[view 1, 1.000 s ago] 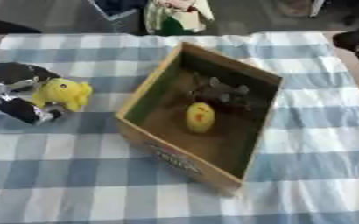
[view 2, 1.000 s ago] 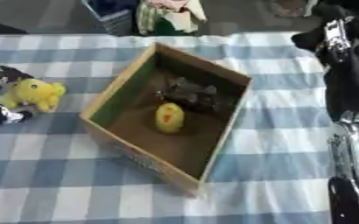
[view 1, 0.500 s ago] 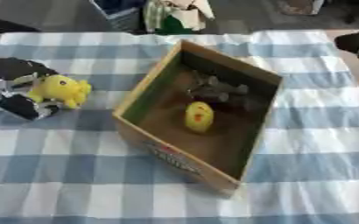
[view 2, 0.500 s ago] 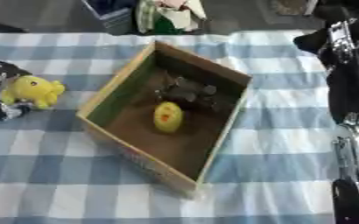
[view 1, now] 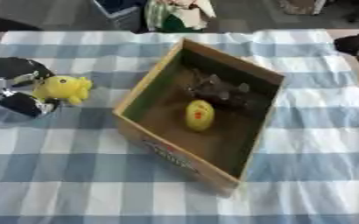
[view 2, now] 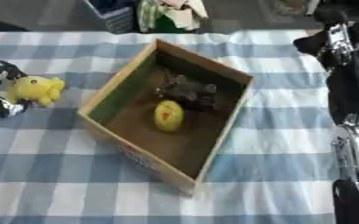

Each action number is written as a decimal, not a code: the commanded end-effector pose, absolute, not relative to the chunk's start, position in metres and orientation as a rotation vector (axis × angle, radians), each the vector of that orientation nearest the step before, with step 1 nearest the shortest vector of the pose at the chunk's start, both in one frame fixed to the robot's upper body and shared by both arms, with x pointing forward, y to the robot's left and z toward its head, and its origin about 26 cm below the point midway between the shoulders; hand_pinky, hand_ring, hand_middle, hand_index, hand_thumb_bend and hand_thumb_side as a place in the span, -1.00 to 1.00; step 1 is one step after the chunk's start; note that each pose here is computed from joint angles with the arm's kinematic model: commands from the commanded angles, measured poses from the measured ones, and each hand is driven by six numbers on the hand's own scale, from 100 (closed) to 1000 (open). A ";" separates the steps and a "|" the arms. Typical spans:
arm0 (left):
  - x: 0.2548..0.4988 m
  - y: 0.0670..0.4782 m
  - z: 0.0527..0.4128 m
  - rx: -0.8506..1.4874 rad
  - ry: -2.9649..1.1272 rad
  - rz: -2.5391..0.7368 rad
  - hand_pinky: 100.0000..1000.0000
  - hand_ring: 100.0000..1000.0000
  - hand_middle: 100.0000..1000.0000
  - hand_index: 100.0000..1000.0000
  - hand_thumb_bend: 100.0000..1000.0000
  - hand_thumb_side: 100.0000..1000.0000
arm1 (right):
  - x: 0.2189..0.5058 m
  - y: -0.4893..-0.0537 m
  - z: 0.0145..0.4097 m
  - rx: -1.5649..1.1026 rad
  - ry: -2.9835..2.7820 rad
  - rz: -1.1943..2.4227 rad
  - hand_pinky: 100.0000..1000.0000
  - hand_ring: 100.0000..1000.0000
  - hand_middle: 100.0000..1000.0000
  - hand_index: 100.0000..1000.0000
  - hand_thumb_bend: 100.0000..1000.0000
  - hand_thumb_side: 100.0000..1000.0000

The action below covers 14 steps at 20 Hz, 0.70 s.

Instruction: Pick up objects on the table and place them in the box.

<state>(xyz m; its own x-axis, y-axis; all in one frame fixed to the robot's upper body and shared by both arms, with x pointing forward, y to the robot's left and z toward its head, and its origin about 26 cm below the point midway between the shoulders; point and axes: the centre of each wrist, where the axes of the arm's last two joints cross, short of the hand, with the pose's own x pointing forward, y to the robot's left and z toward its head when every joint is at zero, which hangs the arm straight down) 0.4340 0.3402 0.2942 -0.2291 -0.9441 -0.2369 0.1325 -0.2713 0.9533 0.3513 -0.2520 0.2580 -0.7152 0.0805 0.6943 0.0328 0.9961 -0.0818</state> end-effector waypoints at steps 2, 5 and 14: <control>0.428 0.345 0.310 1.169 -1.108 -1.631 0.24 0.59 0.43 0.66 -0.88 0.01 | 0.348 -0.257 0.266 -0.103 -2.387 0.088 0.43 0.18 -0.26 0.48 -1.00 0.28; 0.426 0.343 0.312 1.187 -1.137 -1.613 0.13 0.47 0.22 0.52 -0.91 -0.35 | 0.347 -0.257 0.265 -0.104 -2.385 0.084 0.43 0.18 -0.26 0.48 -1.00 0.28; 0.425 0.340 0.309 1.341 -1.266 -1.477 -0.11 0.17 -0.14 0.11 -1.00 -0.65 | 0.346 -0.255 0.264 -0.095 -2.384 0.075 0.43 0.18 -0.26 0.48 -1.00 0.29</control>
<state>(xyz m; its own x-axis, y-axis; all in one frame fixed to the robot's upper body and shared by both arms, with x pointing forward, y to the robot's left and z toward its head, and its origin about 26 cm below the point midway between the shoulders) 0.4306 0.3352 0.2935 -0.1839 -0.9614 -0.2048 -0.0275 -0.2033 0.9787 0.3502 -0.2537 0.2558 -0.7044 0.0819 0.7050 0.0422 0.9964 -0.0737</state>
